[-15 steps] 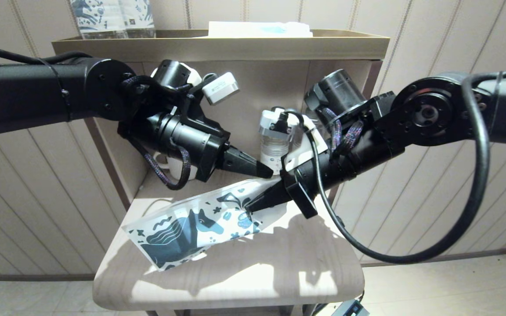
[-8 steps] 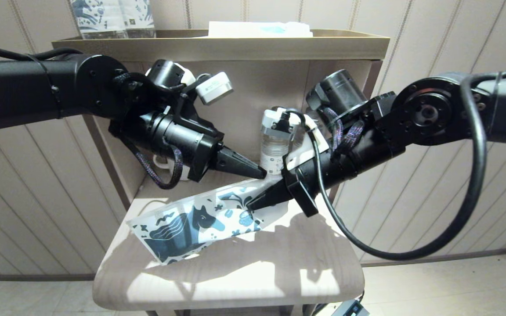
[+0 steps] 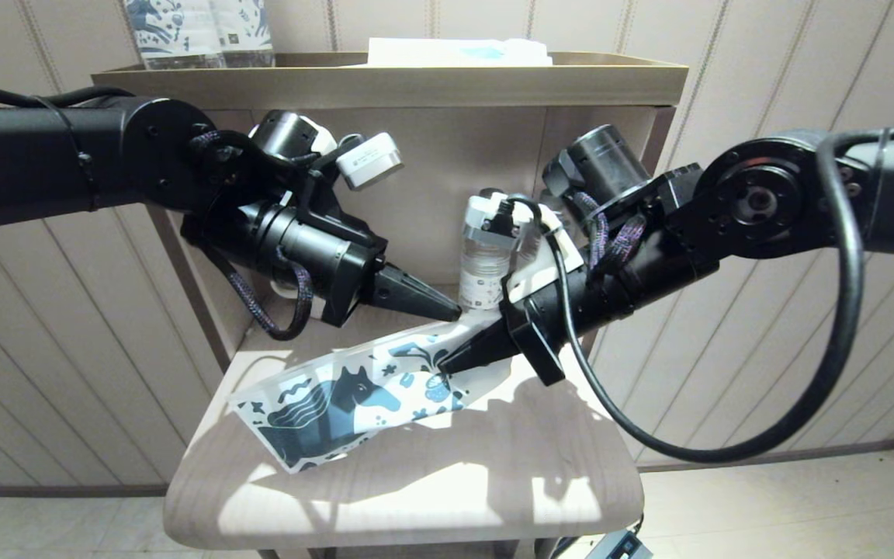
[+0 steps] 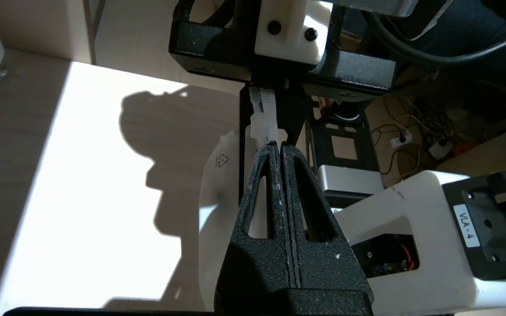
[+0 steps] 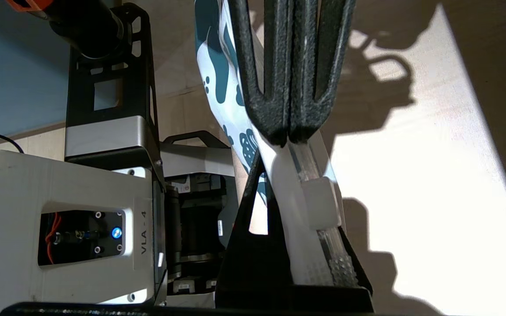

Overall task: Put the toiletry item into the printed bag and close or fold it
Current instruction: Close the strorage bag and place it on the desk

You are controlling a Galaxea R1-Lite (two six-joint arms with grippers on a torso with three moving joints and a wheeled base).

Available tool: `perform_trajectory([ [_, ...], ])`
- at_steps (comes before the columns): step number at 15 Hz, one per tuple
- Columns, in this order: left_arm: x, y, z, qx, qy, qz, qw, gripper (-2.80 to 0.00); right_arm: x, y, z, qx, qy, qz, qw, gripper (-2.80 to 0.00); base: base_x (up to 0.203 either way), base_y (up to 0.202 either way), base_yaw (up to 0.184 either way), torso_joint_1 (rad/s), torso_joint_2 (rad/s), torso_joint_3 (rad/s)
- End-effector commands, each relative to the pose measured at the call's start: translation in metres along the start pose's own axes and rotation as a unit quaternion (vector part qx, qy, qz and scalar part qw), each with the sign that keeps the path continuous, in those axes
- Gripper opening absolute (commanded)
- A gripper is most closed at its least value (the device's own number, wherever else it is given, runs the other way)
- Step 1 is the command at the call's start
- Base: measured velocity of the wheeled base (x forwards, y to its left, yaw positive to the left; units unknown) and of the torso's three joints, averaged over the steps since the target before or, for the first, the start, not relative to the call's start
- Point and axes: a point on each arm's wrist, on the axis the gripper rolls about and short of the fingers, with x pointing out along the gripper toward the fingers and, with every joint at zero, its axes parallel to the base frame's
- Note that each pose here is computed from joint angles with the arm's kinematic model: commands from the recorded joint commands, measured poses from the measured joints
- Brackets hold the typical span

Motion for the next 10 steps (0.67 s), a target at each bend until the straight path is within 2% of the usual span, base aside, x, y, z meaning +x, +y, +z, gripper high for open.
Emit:
perform_trajectory([
  [1,-0.001,-0.001,0.001,0.003,-0.001,0.000,1.0000,-2.80,-0.001,0.001,0.000,-0.001,-0.001,0.002,1.000,-2.80,0.000,0.000,0.000,0.000,0.00,0.000],
  [2,-0.002,-0.004,0.002,0.005,-0.001,0.002,1.0000,0.00,-0.001,0.001,0.001,-0.002,-0.001,0.002,1.000,-2.80,0.000,0.000,0.000,0.000,0.00,0.000],
  [5,-0.006,-0.008,0.007,0.020,-0.004,0.011,0.9997,0.00,-0.004,0.004,0.003,-0.005,-0.004,0.002,1.000,-2.80,0.000,0.000,0.000,0.000,0.00,0.000],
  [10,-0.009,-0.005,0.012,0.019,-0.009,0.015,0.9997,0.00,0.003,0.012,0.005,-0.011,0.002,0.007,1.000,-2.80,0.000,0.000,0.000,0.000,0.00,0.000],
])
